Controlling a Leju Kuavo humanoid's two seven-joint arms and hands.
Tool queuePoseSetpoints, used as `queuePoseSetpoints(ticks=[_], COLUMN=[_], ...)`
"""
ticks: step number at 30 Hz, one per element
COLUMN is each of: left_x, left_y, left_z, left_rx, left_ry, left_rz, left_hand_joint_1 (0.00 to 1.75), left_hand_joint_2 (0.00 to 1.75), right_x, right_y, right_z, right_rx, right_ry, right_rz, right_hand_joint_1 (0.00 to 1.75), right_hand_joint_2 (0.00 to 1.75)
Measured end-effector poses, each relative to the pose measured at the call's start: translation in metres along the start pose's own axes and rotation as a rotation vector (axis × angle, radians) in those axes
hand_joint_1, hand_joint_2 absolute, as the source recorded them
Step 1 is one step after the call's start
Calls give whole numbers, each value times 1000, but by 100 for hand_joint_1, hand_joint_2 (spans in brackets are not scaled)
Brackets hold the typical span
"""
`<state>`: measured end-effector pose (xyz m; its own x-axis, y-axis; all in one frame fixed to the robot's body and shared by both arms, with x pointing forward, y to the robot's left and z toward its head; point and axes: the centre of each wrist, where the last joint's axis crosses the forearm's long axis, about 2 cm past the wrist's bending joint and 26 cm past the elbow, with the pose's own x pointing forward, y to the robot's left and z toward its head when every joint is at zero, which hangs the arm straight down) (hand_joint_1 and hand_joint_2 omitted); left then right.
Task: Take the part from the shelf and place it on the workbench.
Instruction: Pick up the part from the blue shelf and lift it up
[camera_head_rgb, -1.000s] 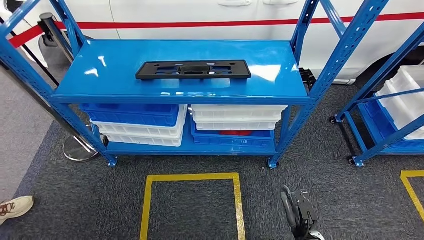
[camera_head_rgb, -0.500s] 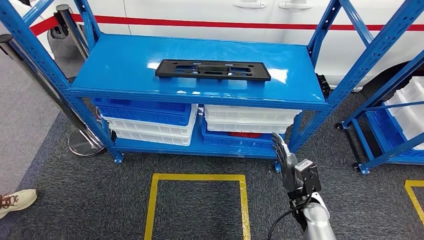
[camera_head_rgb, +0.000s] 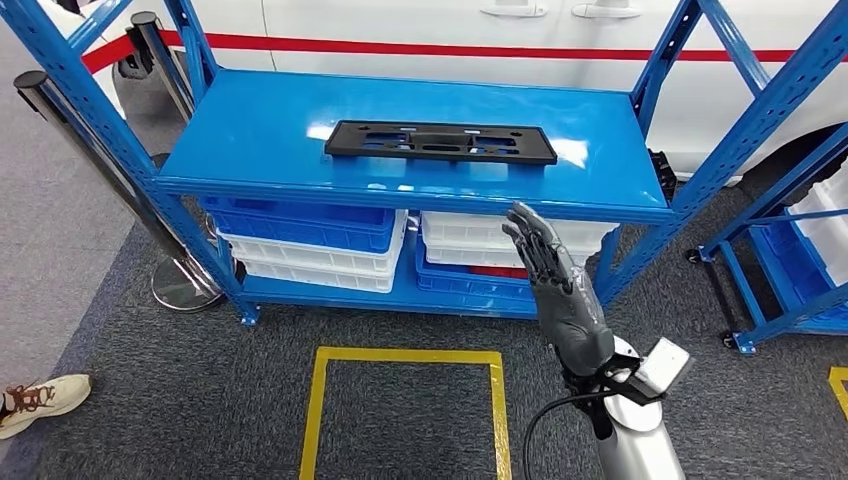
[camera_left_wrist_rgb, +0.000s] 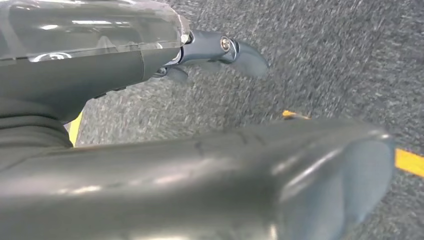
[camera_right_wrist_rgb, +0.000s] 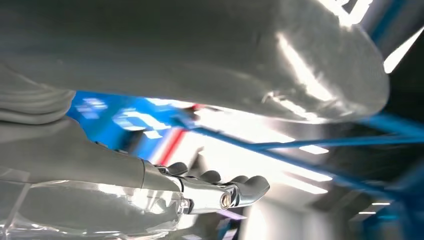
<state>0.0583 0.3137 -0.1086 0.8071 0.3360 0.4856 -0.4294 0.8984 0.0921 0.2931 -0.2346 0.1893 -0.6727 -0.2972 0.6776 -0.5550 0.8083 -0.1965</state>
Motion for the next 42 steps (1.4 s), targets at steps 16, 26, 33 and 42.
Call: queuePoseSetpoints(ticks=[16,26,33,42], left_x=[-1,-1,1,2], left_y=[0,-4,-3,-2], left_z=[0,1,0,-1], left_rx=[16,8,5,3], left_ry=[8,15,13,11], left_rz=[32,32,29,29], left_hand_joint_1=[0,0,0,0], left_hand_joint_2=[0,0,0,0], right_x=[44,45,47,45], right_y=[39,41,45,48], right_z=[-42,-43,-45,-46], right_rx=[201,208,222,223], right_ry=[-330,-335,-342,-336], right_rz=[-166,-161,-156,-161], right_hand_joint_1=[0,0,0,0], right_hand_joint_2=[0,0,0,0])
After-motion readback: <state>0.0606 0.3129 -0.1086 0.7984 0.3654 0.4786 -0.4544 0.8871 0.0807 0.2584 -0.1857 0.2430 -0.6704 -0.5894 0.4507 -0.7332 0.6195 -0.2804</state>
